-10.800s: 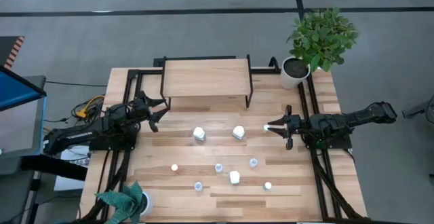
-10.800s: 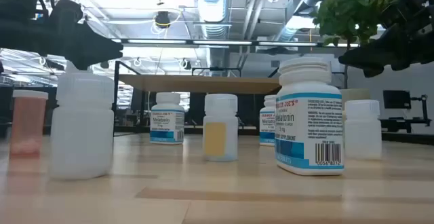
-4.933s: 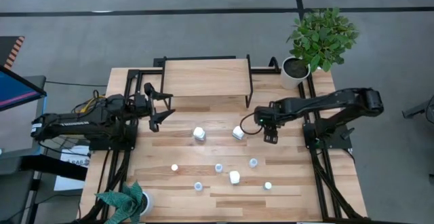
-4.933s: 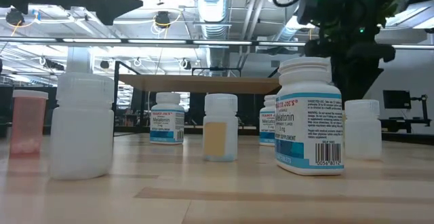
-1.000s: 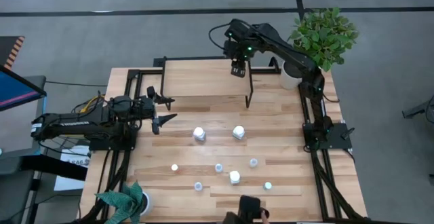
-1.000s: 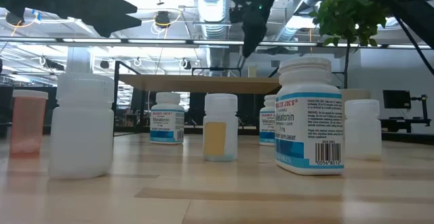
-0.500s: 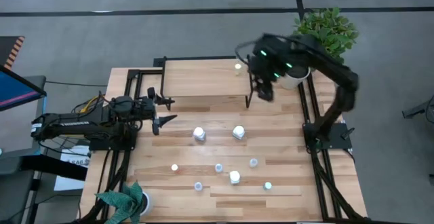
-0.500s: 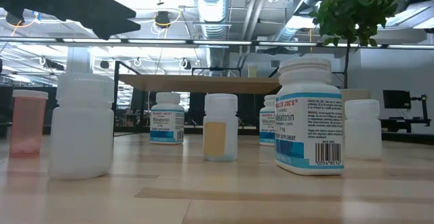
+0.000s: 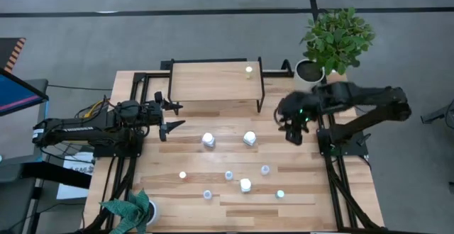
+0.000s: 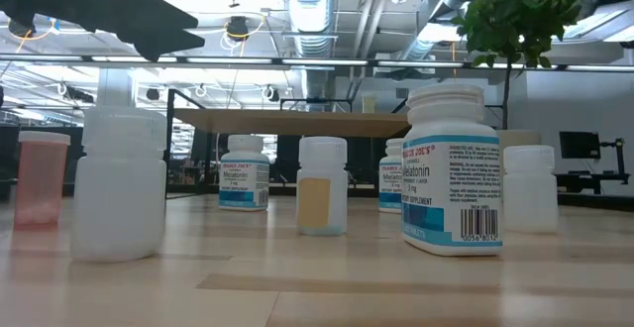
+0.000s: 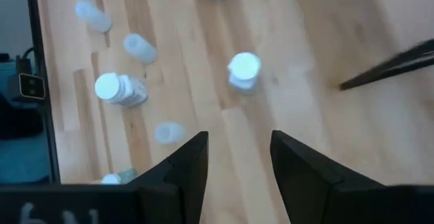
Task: Pick and place medicine bottles onto shelf by color
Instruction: Put the top right white blue pill bottle on the shelf
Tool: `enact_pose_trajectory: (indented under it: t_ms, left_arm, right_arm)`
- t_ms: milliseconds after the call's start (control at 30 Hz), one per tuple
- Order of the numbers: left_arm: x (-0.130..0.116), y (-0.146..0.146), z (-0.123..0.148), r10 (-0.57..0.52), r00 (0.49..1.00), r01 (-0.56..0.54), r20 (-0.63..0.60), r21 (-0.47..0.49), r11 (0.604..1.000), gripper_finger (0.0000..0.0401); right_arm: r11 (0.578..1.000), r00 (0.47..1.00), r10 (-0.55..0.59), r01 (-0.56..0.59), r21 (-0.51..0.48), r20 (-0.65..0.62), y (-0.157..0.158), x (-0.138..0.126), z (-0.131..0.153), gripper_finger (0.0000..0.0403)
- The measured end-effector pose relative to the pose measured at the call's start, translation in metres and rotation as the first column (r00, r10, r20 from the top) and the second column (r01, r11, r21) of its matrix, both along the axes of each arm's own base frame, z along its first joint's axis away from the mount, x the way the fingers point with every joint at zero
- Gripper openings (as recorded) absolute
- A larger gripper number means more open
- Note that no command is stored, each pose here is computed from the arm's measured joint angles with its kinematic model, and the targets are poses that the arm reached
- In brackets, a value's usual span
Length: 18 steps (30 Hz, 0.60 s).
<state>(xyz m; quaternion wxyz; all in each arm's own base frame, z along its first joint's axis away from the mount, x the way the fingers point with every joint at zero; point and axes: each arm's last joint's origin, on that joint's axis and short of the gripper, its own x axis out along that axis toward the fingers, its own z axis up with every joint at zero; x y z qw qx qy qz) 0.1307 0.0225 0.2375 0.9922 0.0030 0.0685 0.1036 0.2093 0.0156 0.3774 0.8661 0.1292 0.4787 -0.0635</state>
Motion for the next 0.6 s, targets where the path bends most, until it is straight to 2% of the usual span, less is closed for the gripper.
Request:
enact_pose_trajectory:
  t_ms: [133,300,467,600]
  left_arm:
    - [0.0,0.0,0.0,0.003,1.0,-0.002,0.005,-0.021,1.0,0.0281]
    - [0.0,0.0,0.0,0.003,1.0,-0.002,0.006,-0.024,1.0,0.0281]
    - [0.0,0.0,0.0,0.003,1.0,-0.003,0.006,-0.024,1.0,0.0281]
    - [0.0,0.0,0.0,0.003,1.0,-0.003,0.002,-0.025,1.0,0.0281]
  right_arm:
    - [0.999,0.999,0.048,-0.048,0.007,-0.003,0.014,0.009,-0.033,0.0181]
    - [0.994,0.991,0.107,-0.109,-0.016,-0.085,0.024,0.029,-0.066,0.0178]
    - [0.999,0.991,0.05,-0.05,0.009,-0.125,0.028,0.054,-0.087,0.0173]
    - [0.999,0.977,0.035,-0.036,0.0,-0.208,0.027,0.067,-0.106,0.0187]
